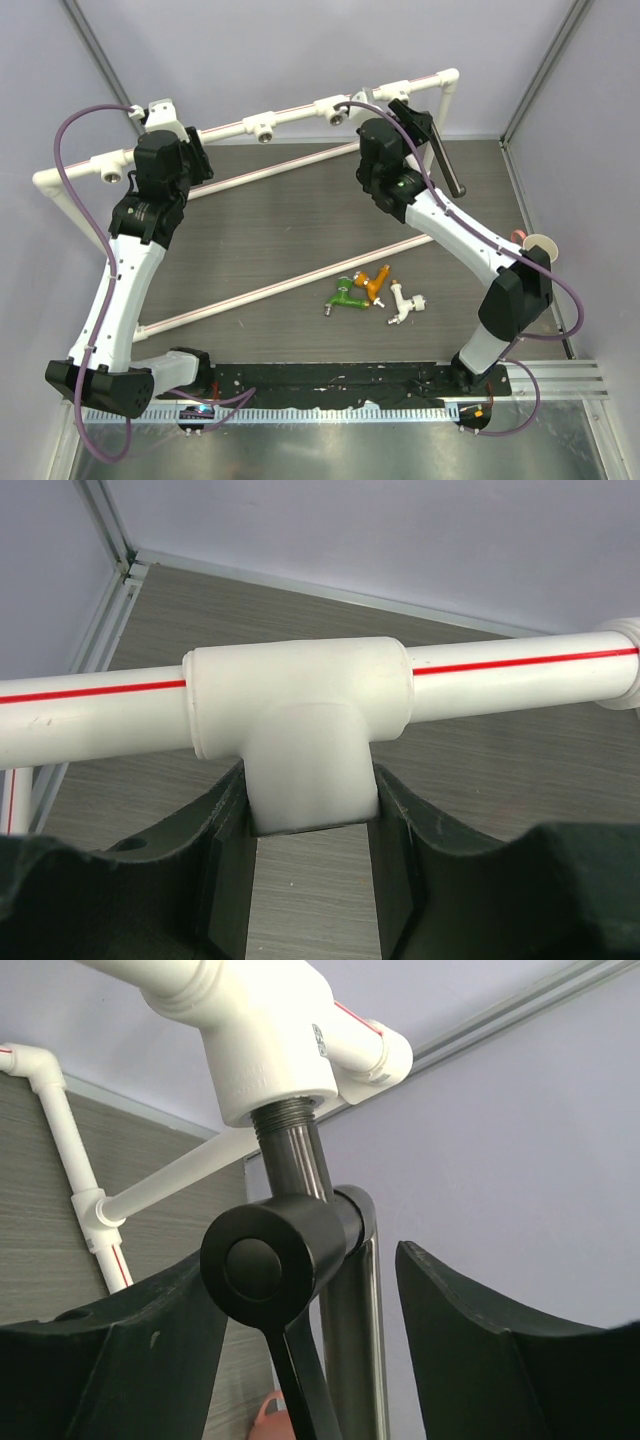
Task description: Install the water faucets
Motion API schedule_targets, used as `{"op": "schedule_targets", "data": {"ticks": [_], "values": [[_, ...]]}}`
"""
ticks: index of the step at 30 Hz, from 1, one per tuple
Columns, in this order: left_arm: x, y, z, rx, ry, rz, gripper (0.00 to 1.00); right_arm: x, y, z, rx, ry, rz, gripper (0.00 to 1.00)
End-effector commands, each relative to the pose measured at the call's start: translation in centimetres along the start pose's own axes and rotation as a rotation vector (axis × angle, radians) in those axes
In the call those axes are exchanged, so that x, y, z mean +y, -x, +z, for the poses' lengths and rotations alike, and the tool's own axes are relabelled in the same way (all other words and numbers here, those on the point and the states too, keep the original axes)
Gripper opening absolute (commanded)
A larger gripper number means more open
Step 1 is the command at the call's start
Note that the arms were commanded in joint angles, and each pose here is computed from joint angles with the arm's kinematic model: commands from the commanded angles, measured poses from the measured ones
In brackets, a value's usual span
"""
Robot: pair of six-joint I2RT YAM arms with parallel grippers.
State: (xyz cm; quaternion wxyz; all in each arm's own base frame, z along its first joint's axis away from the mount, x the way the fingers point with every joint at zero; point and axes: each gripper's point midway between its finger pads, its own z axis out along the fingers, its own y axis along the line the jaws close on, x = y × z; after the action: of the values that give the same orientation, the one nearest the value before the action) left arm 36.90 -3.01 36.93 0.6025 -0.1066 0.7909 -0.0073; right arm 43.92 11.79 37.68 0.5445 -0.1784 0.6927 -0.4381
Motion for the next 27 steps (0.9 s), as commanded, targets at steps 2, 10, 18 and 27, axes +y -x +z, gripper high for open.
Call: {"op": "schedule_targets", "data": {"ticks": [2,10,18,27], "values": [[3.2,3.0,-1.3,-0.101,0.12,-0.043,0.0,-0.6,0.8,0.5,-0.01,-0.003,0.063,0.59],[3.2,2.9,-1.2,-0.098,0.121,-0.041,0.0,-0.5,2.4,-0.3,-0.068,0.199,0.284,0.32],[3.1,2.9,-1.2,-0.098,0.12,-0.041,0.0,-1.8,4.1,-0.2,-0.173,0.615,0.772,0.2],[3.1,2.9,-1.2,-0.099,0.119,-0.04,0.0,-3.1,5.4,-0.5,-0.181,1.009,1.313,0.14]]}}
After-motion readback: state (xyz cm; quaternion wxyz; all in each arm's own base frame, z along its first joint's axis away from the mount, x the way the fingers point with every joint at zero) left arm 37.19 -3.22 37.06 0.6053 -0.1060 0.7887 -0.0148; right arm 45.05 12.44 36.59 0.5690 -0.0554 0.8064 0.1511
